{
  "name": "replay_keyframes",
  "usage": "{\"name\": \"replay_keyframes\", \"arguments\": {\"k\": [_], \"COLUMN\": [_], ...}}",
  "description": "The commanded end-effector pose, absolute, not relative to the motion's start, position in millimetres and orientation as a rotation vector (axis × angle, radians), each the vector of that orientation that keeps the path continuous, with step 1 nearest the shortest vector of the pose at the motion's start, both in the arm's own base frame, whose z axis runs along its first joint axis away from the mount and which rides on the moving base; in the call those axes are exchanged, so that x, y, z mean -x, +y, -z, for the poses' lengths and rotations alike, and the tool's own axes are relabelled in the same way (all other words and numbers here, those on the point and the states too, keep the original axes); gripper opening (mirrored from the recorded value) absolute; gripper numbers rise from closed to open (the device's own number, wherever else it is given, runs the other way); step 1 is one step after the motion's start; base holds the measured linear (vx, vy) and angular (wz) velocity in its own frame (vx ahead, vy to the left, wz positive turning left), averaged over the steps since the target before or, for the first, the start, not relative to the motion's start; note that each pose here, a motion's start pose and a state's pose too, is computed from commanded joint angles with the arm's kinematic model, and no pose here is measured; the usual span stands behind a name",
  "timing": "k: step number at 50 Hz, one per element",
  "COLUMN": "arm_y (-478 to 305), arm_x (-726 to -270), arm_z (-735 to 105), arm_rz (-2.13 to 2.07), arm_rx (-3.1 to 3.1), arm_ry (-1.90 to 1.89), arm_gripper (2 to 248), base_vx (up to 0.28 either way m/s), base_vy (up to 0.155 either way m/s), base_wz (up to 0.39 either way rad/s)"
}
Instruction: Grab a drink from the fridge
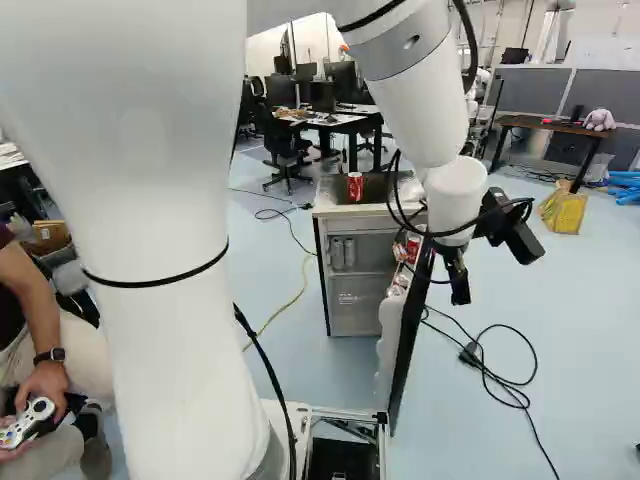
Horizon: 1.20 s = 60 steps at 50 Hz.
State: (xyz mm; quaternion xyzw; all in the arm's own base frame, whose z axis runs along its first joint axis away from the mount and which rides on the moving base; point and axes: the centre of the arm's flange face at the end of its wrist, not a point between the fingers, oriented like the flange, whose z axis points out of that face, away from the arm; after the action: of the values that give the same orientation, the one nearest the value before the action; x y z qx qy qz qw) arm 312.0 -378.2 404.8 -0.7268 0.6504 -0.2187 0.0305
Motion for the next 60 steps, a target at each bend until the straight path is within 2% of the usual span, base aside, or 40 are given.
{"name": "replay_keyframes", "arguments": {"k": [60], "arm_y": [-299], "arm_x": [-320], "arm_z": [-405], "arm_rz": [0.634], "arm_rx": [2.345], "arm_ry": [1.846], "arm_gripper": [247], "base_vx": [0.000], "base_vy": [0.000], "base_wz": [0.000]}}
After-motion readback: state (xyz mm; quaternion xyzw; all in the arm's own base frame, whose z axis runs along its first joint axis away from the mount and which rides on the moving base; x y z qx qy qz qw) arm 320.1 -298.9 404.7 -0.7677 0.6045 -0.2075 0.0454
